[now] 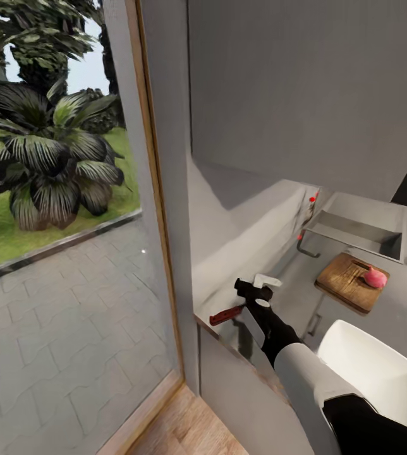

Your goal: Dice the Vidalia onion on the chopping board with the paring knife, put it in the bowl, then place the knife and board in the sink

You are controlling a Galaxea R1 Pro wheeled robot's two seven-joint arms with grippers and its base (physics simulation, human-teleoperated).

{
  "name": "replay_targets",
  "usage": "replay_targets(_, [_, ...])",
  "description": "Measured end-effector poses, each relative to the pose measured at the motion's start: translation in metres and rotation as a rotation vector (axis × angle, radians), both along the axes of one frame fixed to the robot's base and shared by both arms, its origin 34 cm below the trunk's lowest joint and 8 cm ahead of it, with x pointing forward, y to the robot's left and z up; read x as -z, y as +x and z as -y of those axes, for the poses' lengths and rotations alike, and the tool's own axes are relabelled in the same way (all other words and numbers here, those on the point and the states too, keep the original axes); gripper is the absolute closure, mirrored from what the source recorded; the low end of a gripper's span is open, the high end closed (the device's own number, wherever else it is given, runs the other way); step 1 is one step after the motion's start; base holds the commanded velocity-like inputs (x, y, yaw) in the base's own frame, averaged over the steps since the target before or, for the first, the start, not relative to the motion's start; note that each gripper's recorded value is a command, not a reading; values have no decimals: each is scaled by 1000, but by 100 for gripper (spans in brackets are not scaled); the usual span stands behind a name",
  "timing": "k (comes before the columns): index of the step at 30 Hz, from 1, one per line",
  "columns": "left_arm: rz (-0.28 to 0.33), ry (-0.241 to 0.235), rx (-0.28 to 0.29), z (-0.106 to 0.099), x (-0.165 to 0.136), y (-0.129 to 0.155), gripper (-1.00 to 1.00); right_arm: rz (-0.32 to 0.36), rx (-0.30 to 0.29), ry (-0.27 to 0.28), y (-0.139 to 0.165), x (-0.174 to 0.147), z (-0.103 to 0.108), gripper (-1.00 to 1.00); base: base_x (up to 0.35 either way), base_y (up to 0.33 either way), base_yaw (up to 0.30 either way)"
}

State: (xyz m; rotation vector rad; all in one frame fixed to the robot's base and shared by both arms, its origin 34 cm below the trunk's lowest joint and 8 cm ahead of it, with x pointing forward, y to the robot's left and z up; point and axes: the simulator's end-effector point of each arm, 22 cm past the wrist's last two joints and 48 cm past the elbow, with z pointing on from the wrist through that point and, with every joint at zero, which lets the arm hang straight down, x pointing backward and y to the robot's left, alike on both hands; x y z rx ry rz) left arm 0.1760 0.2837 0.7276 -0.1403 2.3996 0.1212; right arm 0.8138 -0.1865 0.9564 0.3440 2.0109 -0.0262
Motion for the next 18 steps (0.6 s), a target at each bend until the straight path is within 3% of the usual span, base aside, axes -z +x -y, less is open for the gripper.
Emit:
replay_targets(8, [1,0,0,0,0,0,-100,-12,-4,3,-2,4,-4,-100,0,287,0])
replay_targets(18, [1,0,0,0,0,0,-100,-31,12,-6,-7,12,0,-100,0,53,0])
